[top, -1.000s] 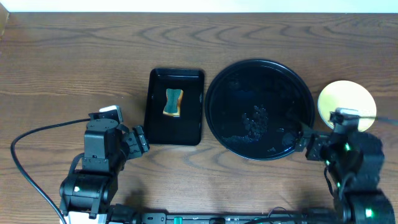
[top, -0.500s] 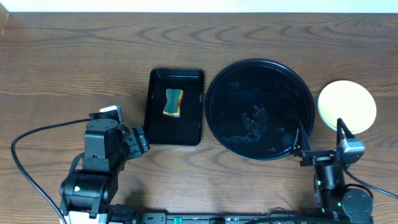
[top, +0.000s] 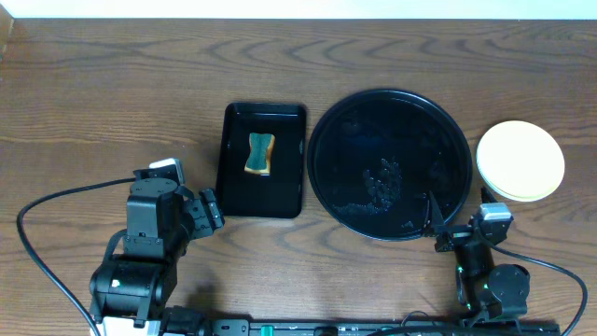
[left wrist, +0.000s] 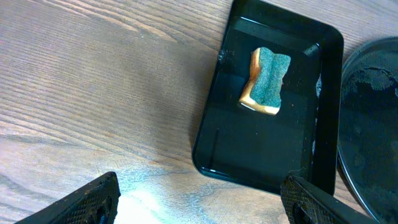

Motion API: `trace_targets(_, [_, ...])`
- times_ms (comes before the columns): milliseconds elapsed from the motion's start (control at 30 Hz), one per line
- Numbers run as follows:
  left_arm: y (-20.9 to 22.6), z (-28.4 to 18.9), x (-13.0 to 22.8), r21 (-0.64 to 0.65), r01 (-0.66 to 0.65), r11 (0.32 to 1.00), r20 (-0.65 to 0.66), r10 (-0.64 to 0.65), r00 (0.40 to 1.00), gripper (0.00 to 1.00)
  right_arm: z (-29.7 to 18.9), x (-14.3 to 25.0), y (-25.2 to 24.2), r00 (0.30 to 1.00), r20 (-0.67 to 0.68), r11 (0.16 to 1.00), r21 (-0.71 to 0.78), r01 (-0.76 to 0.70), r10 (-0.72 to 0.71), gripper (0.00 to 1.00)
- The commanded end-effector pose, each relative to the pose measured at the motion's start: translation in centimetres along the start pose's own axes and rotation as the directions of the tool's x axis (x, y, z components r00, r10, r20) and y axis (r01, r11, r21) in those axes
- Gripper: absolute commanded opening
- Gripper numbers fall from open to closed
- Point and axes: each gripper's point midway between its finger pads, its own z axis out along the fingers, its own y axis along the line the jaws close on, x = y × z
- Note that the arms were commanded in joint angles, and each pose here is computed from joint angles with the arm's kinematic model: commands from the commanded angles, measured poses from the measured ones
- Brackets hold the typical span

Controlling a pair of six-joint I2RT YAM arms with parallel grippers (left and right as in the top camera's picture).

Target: Clean dirty plates on tray and stack at the side

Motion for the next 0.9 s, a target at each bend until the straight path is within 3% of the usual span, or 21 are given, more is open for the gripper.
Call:
trace_targets(0, [0.30,0.12,0.10,-0.015,-0.016,1.000,0.000,0.016,1.000,0.84,0.01,0.21,0.45,1.000,-0.007,1.000,-0.023,0.021,-0.021,0.99])
trace_targets(867, [0.62,0.08,0.24,-0.031,-0.028,0.999,-0.004,0.028,1.000,0.84,0.02,0.24,0.45,1.000,-0.009,1.000,-0.023,0.020,-0.021,0.99])
